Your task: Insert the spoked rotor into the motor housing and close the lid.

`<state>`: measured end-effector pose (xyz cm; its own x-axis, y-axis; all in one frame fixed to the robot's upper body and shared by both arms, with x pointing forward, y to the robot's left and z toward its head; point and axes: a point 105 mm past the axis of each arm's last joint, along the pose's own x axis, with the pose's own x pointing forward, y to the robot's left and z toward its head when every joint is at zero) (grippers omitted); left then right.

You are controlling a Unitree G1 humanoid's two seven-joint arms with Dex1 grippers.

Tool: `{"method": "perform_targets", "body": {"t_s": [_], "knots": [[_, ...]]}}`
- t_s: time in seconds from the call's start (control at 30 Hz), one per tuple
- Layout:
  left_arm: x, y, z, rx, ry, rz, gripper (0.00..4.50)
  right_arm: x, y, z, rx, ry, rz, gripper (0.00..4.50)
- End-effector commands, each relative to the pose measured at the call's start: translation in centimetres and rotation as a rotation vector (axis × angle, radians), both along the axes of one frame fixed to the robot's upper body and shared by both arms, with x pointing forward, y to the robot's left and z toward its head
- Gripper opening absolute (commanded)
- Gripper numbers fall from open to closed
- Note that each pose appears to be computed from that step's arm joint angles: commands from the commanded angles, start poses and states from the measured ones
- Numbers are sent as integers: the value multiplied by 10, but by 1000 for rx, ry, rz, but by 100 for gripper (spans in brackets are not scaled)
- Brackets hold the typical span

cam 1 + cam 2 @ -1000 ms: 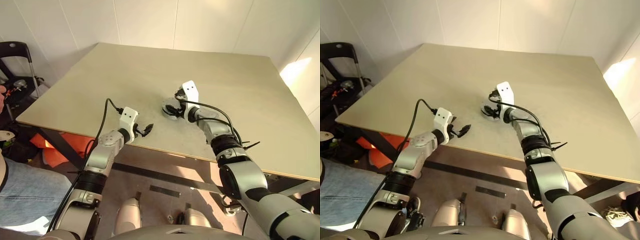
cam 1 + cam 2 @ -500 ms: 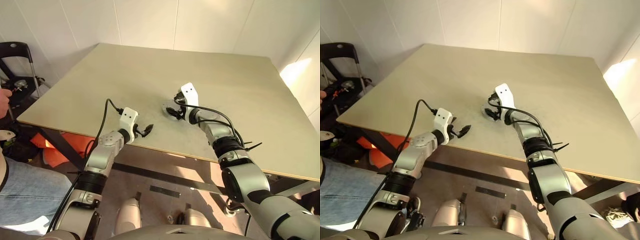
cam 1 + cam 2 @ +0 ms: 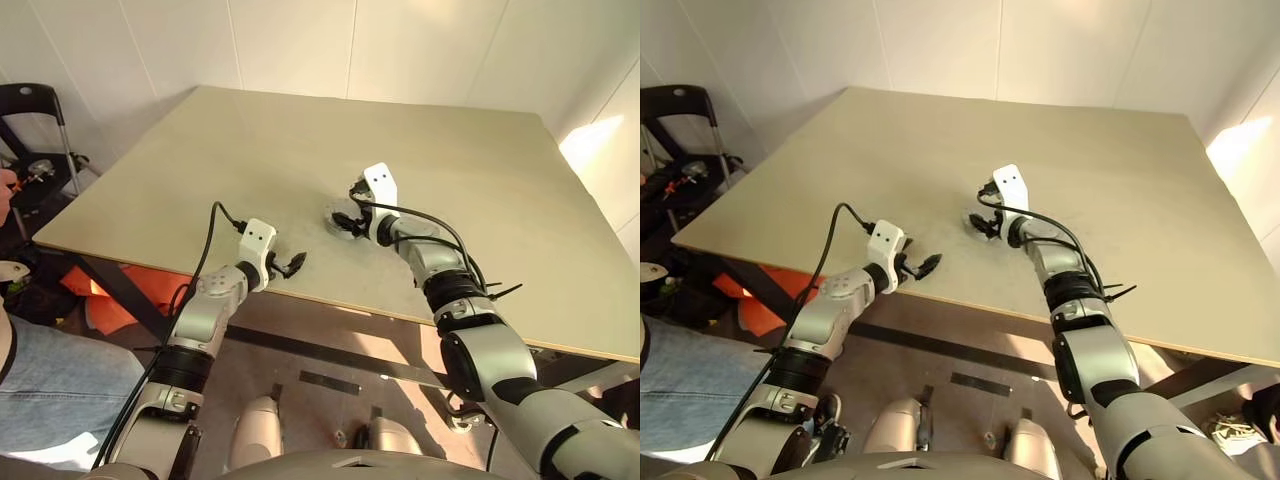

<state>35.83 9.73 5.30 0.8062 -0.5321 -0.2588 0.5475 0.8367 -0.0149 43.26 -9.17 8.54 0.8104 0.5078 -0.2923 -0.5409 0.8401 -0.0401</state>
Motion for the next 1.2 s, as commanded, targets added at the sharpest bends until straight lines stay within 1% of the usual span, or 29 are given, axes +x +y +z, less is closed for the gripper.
{"method": "perform_targets", "body": {"t_s": [0.03,0.2,0.63,0.8,0.87,1.2], "knots": [[3,-2,16,0,-58,-10,450,7,3,20,22,-53,-9,316],[2,-1,15,2,-57,-10,450,7,-1,15,-11,-51,-25,316],[2,-1,15,5,-56,-15,450,10,-3,17,-40,-76,-45,316],[2,-1,14,6,-54,-14,450,13,1,43,42,-164,-35,316],[1,-1,14,7,-52,-14,450,12,4,48,43,-177,-18,316],[2,0,14,8,-52,-14,450,7,2,33,3,-128,6,316]]}}
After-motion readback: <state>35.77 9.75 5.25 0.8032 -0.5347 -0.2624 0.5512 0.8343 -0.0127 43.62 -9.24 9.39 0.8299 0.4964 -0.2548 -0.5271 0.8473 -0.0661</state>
